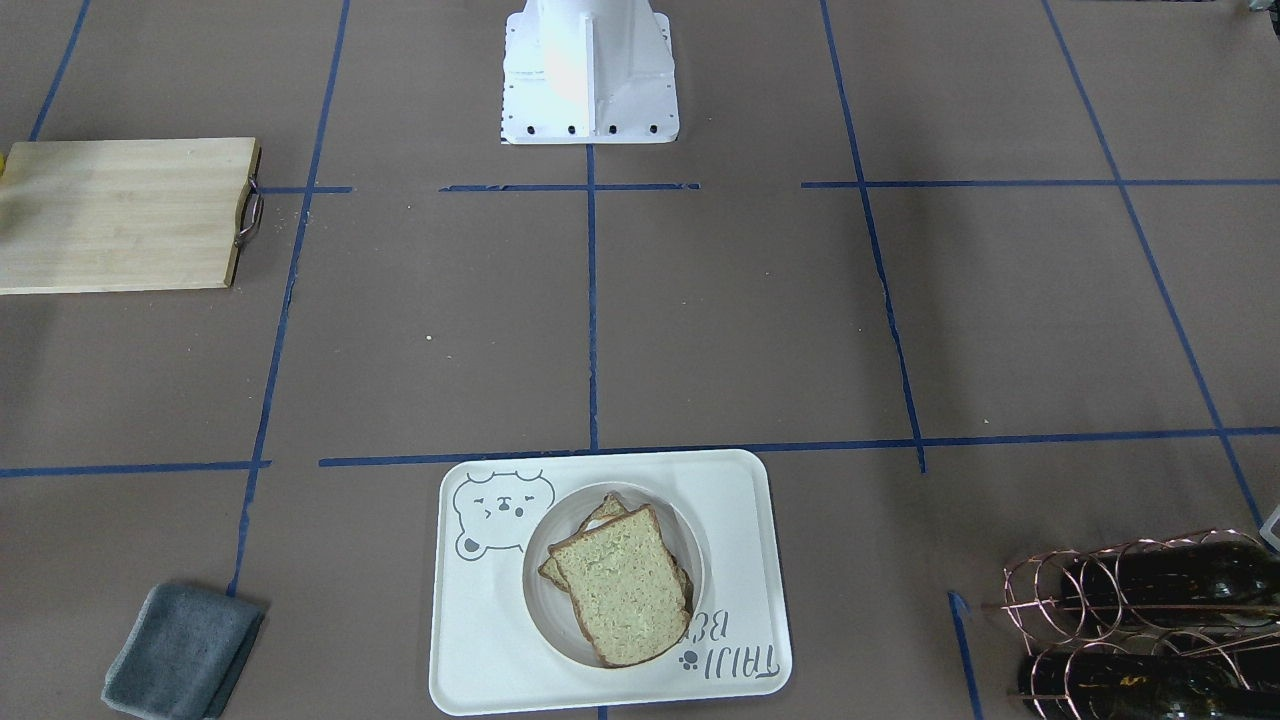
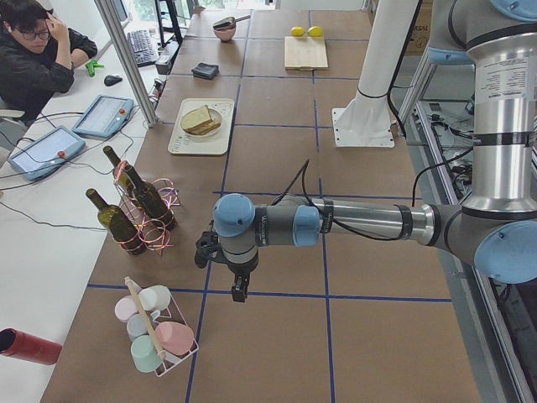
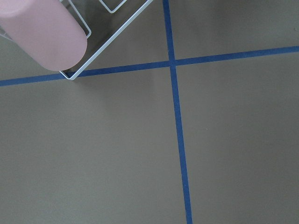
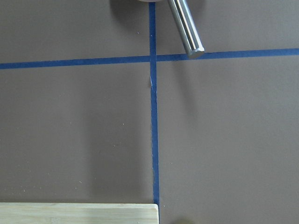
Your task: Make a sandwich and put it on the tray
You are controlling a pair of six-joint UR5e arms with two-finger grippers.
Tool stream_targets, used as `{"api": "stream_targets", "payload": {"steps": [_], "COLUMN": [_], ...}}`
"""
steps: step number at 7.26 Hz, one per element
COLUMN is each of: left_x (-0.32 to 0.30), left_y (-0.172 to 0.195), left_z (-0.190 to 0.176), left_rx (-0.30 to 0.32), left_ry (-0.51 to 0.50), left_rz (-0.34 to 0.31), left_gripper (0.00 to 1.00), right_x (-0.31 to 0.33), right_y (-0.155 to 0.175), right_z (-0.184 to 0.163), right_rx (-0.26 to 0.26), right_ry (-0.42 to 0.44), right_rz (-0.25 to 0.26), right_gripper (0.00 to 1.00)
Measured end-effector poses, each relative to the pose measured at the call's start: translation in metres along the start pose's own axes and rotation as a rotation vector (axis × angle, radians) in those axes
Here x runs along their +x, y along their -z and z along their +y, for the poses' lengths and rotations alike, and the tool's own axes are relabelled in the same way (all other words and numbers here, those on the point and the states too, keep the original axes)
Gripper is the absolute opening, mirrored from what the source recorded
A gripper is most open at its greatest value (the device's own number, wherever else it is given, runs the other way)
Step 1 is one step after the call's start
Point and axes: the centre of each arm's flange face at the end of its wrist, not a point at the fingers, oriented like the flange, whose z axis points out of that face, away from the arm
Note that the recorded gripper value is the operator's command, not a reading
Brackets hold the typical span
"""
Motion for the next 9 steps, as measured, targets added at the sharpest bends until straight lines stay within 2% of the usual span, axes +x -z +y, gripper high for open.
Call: {"api": "stream_targets", "payload": {"steps": [4,9], "left_x": [0.0007,0.0008], "left_y": [0.0007,0.0007], "left_z": [-0.0006,-0.0008], "left_rx": [0.002,0.002], "left_ry": [-0.002,-0.003], "left_rz": [-0.001,-0.001], "left_gripper": [1.00,1.00], "right_x": [0.0089,0.0054], "right_y": [0.0023,0.0063], "right_z": [0.0036,0.0000], "right_rx": [0.028,0.040], "right_ry": [0.019,0.027], "right_rz": [0.051,0.055], "right_gripper": [1.00,1.00]}}
